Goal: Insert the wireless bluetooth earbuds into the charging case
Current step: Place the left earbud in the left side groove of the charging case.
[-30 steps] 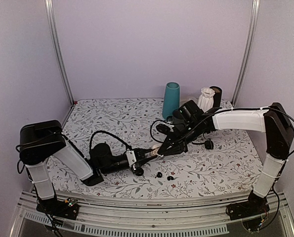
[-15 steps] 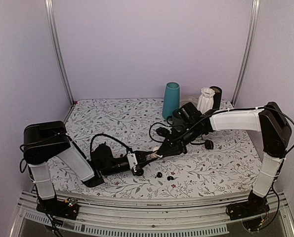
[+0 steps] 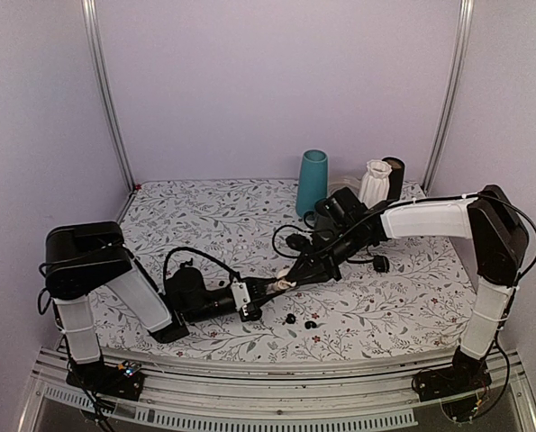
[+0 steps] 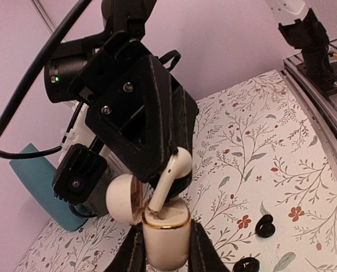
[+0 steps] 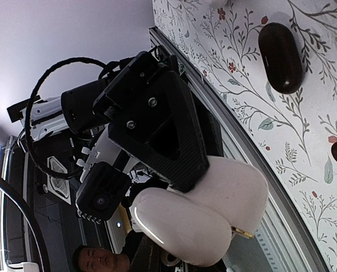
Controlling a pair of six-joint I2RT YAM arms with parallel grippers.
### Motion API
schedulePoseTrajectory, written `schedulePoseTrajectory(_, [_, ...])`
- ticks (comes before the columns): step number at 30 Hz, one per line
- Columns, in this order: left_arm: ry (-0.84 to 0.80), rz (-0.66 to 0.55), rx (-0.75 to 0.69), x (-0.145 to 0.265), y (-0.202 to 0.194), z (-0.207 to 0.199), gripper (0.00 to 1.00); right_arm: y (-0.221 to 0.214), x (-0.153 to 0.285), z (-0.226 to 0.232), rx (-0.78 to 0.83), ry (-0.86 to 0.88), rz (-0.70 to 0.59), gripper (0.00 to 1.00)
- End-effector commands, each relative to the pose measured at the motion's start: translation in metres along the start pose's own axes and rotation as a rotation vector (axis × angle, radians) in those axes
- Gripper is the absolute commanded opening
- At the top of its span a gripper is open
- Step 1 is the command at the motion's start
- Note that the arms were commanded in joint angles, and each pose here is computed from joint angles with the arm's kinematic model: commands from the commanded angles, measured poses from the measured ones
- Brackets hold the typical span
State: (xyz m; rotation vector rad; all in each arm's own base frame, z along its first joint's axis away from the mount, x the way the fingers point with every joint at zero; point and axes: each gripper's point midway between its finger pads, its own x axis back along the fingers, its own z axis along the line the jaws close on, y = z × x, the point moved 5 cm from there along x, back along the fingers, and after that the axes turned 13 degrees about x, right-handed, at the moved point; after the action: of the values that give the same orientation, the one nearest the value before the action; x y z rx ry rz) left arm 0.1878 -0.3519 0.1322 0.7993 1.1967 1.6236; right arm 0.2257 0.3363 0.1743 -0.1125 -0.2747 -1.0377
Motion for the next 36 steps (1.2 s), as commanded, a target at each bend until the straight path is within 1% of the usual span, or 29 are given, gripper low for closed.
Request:
schedulePoseTrajectory(1, [0.018,-0.139,-0.035,-0.002,0.026,-0.001,0.0,0.001,0.0,-0.013,-0.036,-0.011,-0.004,0.07])
schedulePoseTrajectory(23, [0.019,-0.158,-0.023,-0.012,0.03,0.002,0.0,-0.004,-0.001,-0.023,-0.091,-0.034,0.003,0.07])
schedulePoseTrajectory(36, [0.03,-0.179,-0.041,-0.006,0.035,0.001,0.0,0.0,-0.001,-0.028,-0.195,-0.055,-0.019,0.11])
